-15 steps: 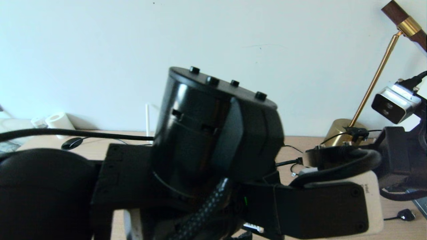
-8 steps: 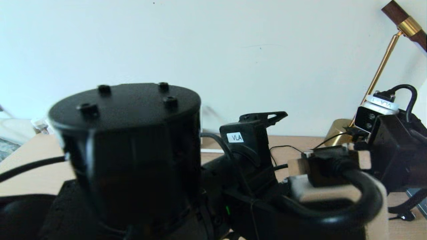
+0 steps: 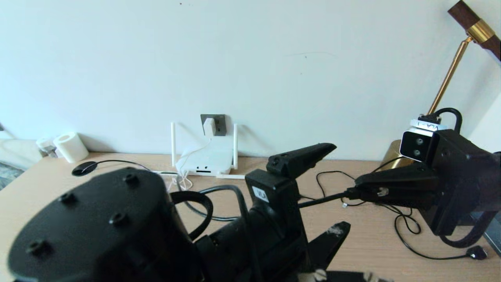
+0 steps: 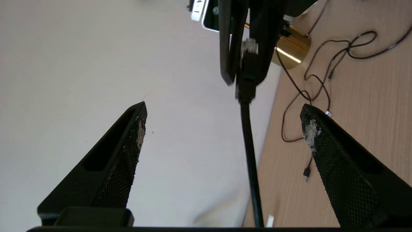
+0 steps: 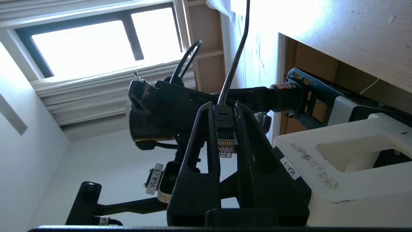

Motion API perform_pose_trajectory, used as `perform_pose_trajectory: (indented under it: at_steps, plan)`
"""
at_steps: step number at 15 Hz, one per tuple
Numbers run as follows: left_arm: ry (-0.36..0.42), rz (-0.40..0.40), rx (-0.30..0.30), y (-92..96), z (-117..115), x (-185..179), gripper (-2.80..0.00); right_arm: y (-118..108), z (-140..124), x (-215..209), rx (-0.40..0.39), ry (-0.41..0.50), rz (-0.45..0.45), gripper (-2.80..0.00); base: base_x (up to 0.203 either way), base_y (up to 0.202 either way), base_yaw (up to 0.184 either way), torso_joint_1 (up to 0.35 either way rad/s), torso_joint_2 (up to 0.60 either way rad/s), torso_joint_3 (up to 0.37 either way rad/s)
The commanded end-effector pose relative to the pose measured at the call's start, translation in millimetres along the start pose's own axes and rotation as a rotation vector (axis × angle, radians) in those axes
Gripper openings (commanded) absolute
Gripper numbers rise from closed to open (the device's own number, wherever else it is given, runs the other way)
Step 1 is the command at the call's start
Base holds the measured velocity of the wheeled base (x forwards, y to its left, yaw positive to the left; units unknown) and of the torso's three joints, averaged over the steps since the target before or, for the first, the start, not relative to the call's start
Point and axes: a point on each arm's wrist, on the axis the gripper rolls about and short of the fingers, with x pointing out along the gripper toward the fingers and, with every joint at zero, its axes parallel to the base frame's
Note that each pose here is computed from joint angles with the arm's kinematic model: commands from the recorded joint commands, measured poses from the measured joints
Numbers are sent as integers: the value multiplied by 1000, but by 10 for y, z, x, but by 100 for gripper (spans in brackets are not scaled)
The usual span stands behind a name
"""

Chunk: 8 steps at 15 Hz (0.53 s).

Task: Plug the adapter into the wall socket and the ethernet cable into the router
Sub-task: Hand it to the other hand

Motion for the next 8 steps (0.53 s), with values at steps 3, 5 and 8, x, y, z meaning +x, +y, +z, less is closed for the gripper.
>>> perform_pose_trajectory:
  at_steps: [3,5,8]
  plan:
    - [-81,46,24,-162,-32,72,0,-12,20,-3,19,7,1,-280,0,0,0,0,0,0]
    - [-152,77,22,-256,-33,152,0,-9,11,-9,26,8,2,-280,0,0,0,0,0,0]
    - [-166,79,46,-307,-41,175,0,-5,12,-10,25,8,3,-280,0,0,0,0,0,0]
